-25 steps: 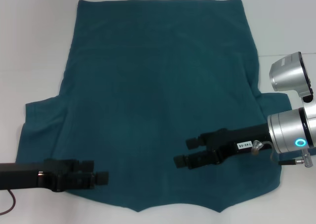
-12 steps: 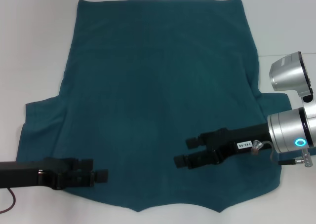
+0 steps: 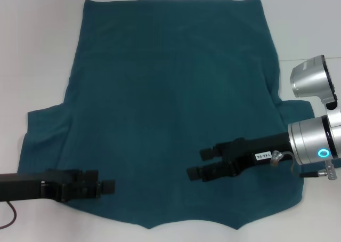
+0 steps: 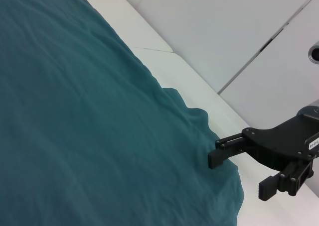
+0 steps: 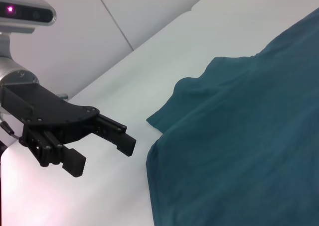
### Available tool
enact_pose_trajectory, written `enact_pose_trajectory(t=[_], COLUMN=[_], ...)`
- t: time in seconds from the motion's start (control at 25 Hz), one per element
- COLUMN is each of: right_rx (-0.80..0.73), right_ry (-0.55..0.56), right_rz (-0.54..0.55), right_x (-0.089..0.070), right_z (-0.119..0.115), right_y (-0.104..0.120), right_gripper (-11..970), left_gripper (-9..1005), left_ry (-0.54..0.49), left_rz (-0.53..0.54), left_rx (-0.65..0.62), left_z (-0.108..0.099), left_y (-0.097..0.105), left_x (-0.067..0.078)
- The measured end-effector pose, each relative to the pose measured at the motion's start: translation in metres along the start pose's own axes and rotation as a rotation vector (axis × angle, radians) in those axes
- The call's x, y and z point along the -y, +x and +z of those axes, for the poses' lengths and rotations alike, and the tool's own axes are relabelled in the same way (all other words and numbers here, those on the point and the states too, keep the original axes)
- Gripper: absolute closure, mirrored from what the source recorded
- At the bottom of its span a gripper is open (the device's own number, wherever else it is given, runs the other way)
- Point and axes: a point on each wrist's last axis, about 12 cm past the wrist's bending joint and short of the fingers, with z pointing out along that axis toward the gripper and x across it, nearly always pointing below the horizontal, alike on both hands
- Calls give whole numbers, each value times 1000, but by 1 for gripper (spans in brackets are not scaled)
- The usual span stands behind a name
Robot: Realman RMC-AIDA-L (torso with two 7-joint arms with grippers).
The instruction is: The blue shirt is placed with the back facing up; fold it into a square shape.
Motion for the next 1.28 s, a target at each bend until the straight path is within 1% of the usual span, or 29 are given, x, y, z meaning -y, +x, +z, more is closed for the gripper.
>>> enact_pose_trajectory(t=[0.36, 0.56, 0.72, 0.8, 0.84, 0.88, 0.96, 1.0, 1.04, 1.08, 1.28], right_rx=[0, 4, 10, 15, 21, 29, 49, 60, 71, 79, 107], right_ry=[-4, -3, 8, 17, 25, 33, 53, 62, 70, 76, 105], right_rz=[0, 14, 67, 104, 122, 145, 183, 204, 223, 239, 326], right_x=[0, 0, 2, 4, 5, 7, 11, 13, 15, 17, 23], right_z=[0, 0, -4, -7, -9, -12, -18, -21, -24, -27, -34], right_y=[-1, -1, -6, -11, -14, -17, -23, -26, -28, -30, -34], right_gripper=[56, 58, 59, 60, 60, 61, 61, 62, 62, 62, 64], left_gripper=[122, 122, 121, 121, 121, 121, 121, 122, 122, 122, 122], left_ry=[-4, -21, -39, -52, -52, -80, -92, -92, -101, -114, -141], left_rz=[-18, -61, -123, -171, -171, -247, -286, -286, -316, -380, -548], left_rx=[5, 20, 34, 48, 48, 80, 100, 100, 123, 176, 318], left_z=[-1, -1, -1, -2, -2, -5, -7, -7, -10, -18, -36], left_y=[-1, -3, -5, -7, -7, -11, -13, -13, -14, -16, -14], left_x=[-1, -3, -5, -6, -6, -11, -13, -13, -16, -21, -32])
